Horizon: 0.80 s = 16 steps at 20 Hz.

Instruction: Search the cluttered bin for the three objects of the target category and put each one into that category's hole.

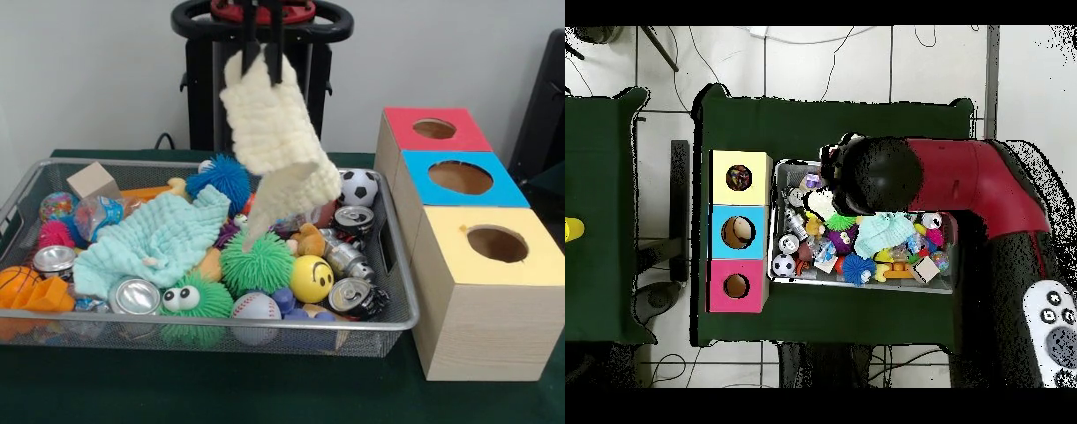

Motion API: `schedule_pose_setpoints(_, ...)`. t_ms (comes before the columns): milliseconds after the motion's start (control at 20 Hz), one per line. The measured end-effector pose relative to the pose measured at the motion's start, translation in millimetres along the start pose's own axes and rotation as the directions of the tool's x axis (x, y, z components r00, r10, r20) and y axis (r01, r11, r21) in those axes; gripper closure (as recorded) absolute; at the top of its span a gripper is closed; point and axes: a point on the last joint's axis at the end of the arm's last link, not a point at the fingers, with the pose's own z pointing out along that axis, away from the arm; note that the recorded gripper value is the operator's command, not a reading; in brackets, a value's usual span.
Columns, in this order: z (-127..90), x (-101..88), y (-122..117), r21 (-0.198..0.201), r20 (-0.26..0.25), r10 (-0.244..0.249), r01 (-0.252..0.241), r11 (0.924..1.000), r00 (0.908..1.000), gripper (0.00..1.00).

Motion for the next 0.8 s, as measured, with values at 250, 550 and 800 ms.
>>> schedule_pose_setpoints(250,-11.1,-1.3,-41.0,0.003,0.011,0.056,-0.056,0.9984,0.9983,1.0)
schedule_pose_setpoints(550,-6.3,2.8,-88.9,0.0,0.022,0.117,-0.117,0.9931,0.9929,1.0)
schedule_pose_setpoints(800,8.6,17.7,-120.5,-0.019,0.028,0.155,-0.154,0.9879,0.9876,1.0)
